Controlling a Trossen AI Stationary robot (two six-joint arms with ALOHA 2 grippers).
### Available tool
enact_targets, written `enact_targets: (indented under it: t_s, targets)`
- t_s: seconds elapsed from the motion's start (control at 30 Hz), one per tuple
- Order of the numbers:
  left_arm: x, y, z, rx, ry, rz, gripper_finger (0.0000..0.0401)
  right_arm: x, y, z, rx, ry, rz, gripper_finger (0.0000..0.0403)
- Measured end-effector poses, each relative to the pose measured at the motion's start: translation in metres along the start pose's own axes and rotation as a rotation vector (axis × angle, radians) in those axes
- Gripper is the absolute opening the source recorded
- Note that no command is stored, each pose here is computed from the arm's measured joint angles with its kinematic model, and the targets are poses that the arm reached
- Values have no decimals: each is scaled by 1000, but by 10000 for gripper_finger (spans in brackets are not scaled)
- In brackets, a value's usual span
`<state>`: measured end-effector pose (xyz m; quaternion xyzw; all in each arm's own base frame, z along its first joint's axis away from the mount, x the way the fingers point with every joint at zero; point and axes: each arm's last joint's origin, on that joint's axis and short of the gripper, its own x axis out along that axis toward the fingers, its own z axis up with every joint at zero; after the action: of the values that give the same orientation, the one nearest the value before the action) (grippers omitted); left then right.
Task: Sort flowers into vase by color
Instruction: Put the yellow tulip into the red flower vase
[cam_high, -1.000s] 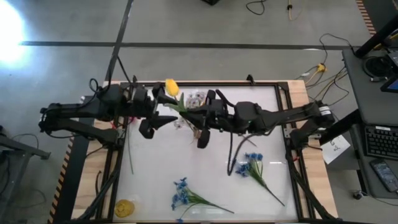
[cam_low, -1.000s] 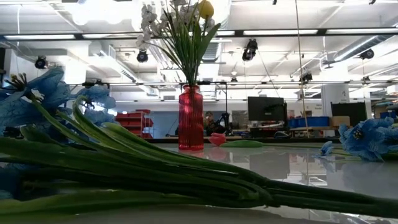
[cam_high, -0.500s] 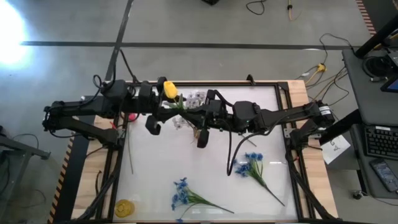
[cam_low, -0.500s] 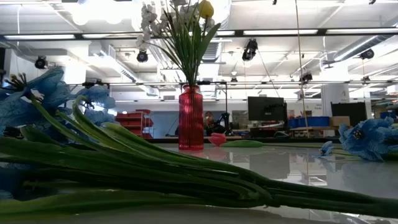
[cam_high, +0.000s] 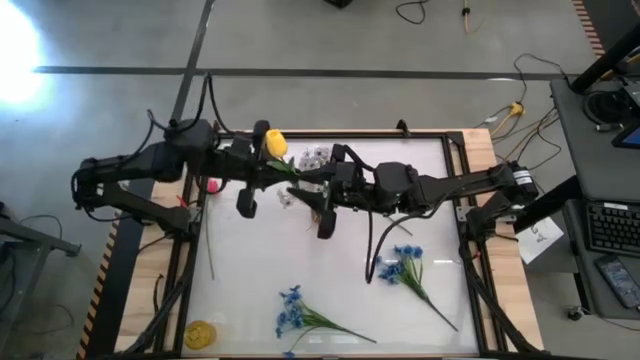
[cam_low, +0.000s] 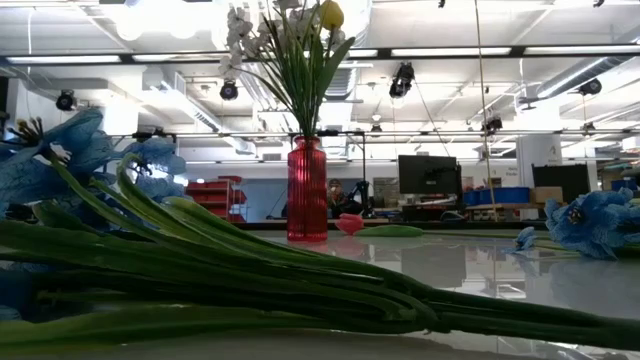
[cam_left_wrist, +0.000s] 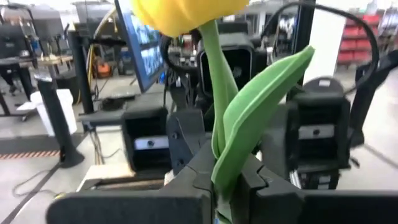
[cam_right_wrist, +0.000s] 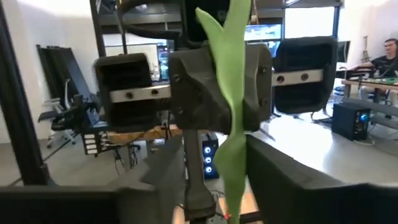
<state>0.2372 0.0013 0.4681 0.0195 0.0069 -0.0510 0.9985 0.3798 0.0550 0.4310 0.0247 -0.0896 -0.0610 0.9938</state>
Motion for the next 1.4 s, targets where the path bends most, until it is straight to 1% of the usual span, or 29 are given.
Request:
enact_targets:
  t_s: [0.13, 0.23, 0.37, 0.47, 0.57, 0.63, 0.8, 0.93, 1.03, 1.1, 1.17, 1.23, 1.3, 1.33, 1.4]
  targets:
    - [-22, -2, 14, 55, 19, 1, 1, -12, 8, 14, 5, -28, 29, 226]
    - [-45, -5, 21, 93, 25, 0, 0, -23, 11, 29, 22, -65, 44, 265]
    - [-78, -8, 23, 132, 50, 3, 0, -41, 11, 50, 20, -109, 51, 300]
    - [-102, -10, 20, 156, 57, 47, 0, -55, 10, 65, 4, -140, 21, 312]
    - [-111, -12, 4, 167, 20, 61, 0, -64, 10, 74, -15, -155, -34, 314]
    - [-111, -12, -13, 170, 3, 64, 0, -66, 10, 76, -21, -153, -69, 311]
    - [-109, -14, -64, 163, 68, 54, 0, -71, 9, 80, -21, -157, -125, 300]
    - [-110, -15, -91, 153, 71, 63, 0, -74, 8, 82, -14, -160, -155, 297]
    - [-111, -15, -108, 143, 21, 86, 0, -74, 8, 82, -2, -160, -159, 299]
    - [-109, -16, -121, 143, -53, 96, 0, -74, 7, 82, 4, -160, -161, 299]
    - [-105, -16, -133, 180, -134, 104, 0, -73, 7, 82, 4, -160, -163, 297]
    - [-99, -16, -149, 204, -171, 105, 0, -73, 7, 82, 7, -157, -177, 294]
    - [-93, -15, -160, 200, -194, 107, 0, -73, 7, 81, 11, -155, -188, 292]
    - [-91, -15, -165, 197, -199, 108, 0, -73, 7, 81, 14, -156, -188, 292]
    - [-88, -15, -167, 199, -230, 111, 0, -73, 7, 82, 15, -156, -194, 293]
